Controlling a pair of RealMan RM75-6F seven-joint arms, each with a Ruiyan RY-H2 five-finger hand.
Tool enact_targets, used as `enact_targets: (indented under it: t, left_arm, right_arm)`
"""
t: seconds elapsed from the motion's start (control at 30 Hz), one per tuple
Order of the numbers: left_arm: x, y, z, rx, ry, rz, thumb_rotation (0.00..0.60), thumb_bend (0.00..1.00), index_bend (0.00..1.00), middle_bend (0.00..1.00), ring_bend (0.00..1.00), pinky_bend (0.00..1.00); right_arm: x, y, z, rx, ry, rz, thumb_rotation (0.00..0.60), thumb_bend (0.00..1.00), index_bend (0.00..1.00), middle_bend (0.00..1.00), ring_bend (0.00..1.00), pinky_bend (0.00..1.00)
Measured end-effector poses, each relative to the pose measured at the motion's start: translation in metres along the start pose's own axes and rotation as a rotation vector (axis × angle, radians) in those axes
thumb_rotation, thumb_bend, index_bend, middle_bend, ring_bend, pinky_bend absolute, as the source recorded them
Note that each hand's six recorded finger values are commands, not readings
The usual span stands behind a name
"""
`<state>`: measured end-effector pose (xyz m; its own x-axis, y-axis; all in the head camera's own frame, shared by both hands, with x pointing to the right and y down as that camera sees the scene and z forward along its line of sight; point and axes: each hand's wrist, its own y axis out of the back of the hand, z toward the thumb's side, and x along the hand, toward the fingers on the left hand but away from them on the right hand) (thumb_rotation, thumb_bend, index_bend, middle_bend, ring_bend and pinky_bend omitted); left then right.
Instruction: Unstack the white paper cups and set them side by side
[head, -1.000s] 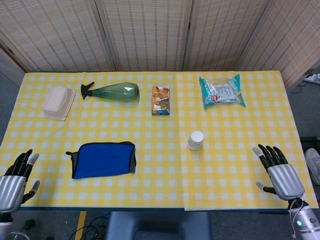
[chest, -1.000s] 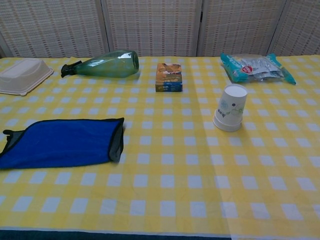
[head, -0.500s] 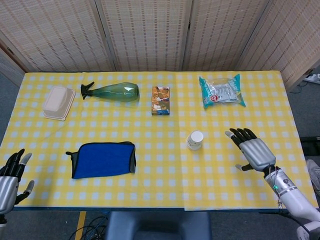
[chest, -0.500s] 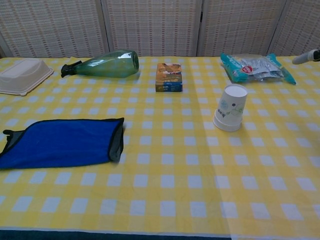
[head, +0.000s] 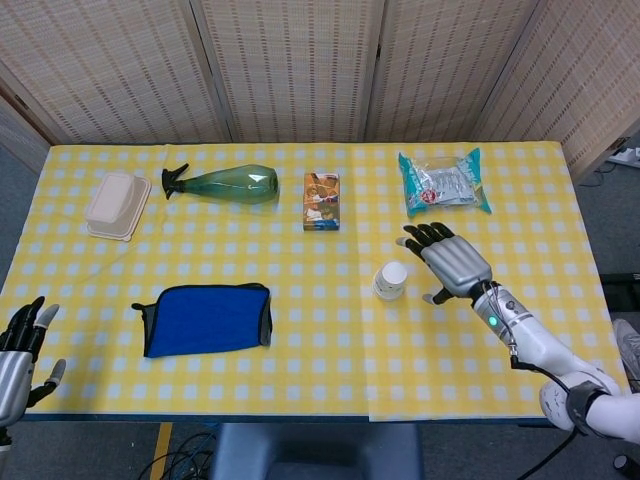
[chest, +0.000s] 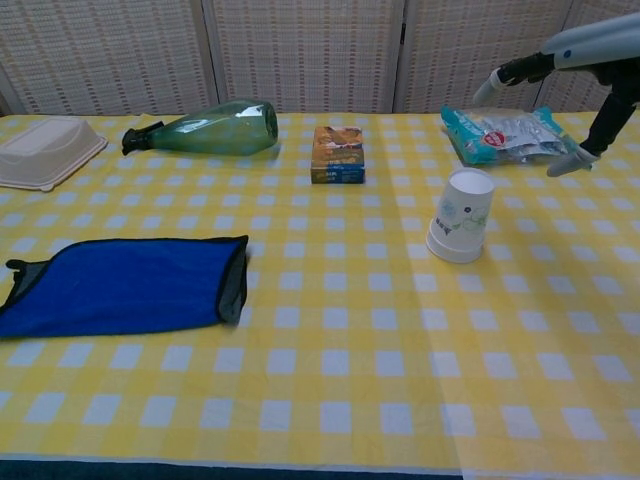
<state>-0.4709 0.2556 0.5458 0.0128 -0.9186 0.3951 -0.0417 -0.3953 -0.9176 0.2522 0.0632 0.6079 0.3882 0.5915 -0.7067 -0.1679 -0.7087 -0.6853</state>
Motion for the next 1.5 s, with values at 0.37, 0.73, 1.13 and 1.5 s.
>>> enact_targets:
  t: [0.37,0.73,1.13,1.5]
  left_arm:
    - [0.000,0.001,-0.003,-0.005,0.006,0.001,0.600,0.38,0.02,0.00,0.03,0.29]
    - [0.002,0.001,-0.007,-0.001,0.016,0.000,0.600,0.38,0.02,0.00,0.03,0.29]
    - [0.004,0.001,-0.010,0.001,0.024,-0.001,0.600,0.38,0.02,0.00,0.03,0.29]
    - [0.005,-0.001,-0.011,0.003,0.026,-0.008,0.600,0.38,0.02,0.00,0.03,0.29]
  right_arm:
    - [-0.020,-0.023,0.003,0.029,-0.017,0.058,0.600,0.19,0.14,0.00,0.00,0.00]
    - [-0.039,-0.027,0.001,0.029,-0.035,0.045,0.600,0.19,0.19,0.00,0.00,0.00]
    - [-0.055,-0.032,0.006,0.020,-0.029,0.059,0.600,0.19,0.21,0.00,0.00,0.00]
    - [-0.062,-0.032,0.011,0.016,-0.021,0.055,0.600,0.19,0.25,0.00,0.00,0.00]
